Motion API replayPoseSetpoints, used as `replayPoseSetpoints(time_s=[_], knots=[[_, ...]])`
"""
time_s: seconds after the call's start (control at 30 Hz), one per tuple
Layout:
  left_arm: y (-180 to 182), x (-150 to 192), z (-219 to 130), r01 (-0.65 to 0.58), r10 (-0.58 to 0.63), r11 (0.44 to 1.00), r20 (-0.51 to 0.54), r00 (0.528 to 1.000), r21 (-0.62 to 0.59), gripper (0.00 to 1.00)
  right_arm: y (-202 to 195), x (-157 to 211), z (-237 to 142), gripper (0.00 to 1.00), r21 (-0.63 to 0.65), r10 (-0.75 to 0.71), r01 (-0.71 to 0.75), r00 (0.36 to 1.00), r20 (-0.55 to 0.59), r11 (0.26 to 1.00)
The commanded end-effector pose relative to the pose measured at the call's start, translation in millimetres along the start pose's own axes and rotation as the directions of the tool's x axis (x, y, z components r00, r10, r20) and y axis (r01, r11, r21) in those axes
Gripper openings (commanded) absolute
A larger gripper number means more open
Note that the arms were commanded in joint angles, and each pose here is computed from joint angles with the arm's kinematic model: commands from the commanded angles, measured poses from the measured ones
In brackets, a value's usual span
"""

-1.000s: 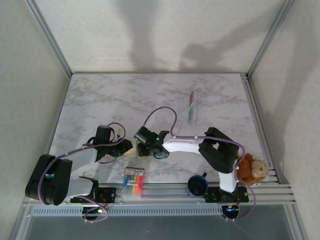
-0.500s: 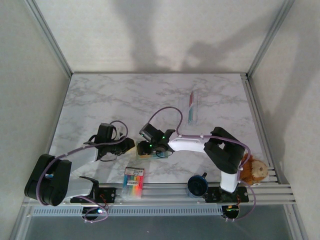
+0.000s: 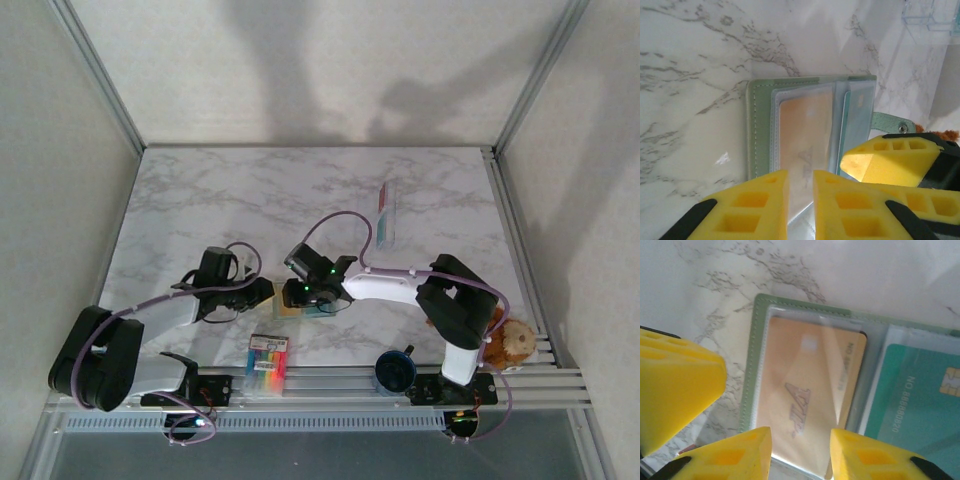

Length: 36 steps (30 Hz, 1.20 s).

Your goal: Put the credit cards into the card holder

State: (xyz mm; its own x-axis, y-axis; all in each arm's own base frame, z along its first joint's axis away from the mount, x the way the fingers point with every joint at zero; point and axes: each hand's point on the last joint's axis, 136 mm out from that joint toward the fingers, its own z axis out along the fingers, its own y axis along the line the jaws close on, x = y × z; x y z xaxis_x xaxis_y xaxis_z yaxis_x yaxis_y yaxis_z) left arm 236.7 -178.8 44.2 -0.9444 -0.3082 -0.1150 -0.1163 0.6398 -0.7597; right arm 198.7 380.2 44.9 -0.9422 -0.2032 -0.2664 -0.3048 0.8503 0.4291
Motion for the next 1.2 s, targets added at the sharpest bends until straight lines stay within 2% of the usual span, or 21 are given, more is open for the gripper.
replayPoseSetpoints(time_s=[0.0, 0.37, 0.53, 0.67, 0.87, 1.17], knots=[[-4.5, 4.1, 5.9, -0.016, 0.016, 1.0, -0.025, 1.0, 0.012, 0.19, -18.2, 10.4, 5.6, 0.3, 0.064, 0.016, -0.014, 0.999, -0.038, 0.998], [1.0, 6.8, 14.6, -0.016, 0.015, 1.0, -0.052, 0.999, -0.016, 0.19, -26.5, 18.5, 14.5, 0.3, 0.084, 0.036, -0.031, 0.997, -0.063, 0.996], [8.3, 8.3, 17.1, -0.005, 0.003, 0.999, -0.051, 0.999, -0.042, 0.21, -26.3, 20.4, 19.7, 0.26, 0.058, 0.04, -0.036, 0.996, -0.078, 0.998], [7.4, 7.4, 17.2, -0.014, 0.011, 0.999, -0.056, 0.998, -0.047, 0.25, -25.5, 22.5, 23.7, 0.19, 0.009, 0.057, -0.057, 0.995, -0.082, 0.998], [0.5, 8.6, 19.4, -0.026, 0.024, 0.999, -0.082, 0.996, -0.02, 0.24, -28.3, 24.9, 28.0, 0.16, -0.028, 0.074, -0.077, 0.993, -0.087, 0.997], [-10.4, 4.6, 13.3, -0.049, 0.049, 0.999, -0.057, 0.997, 0.001, 0.21, -27.2, 25.9, 32.9, 0.11, -0.075, 0.086, -0.093, 0.992, -0.094, 0.993]])
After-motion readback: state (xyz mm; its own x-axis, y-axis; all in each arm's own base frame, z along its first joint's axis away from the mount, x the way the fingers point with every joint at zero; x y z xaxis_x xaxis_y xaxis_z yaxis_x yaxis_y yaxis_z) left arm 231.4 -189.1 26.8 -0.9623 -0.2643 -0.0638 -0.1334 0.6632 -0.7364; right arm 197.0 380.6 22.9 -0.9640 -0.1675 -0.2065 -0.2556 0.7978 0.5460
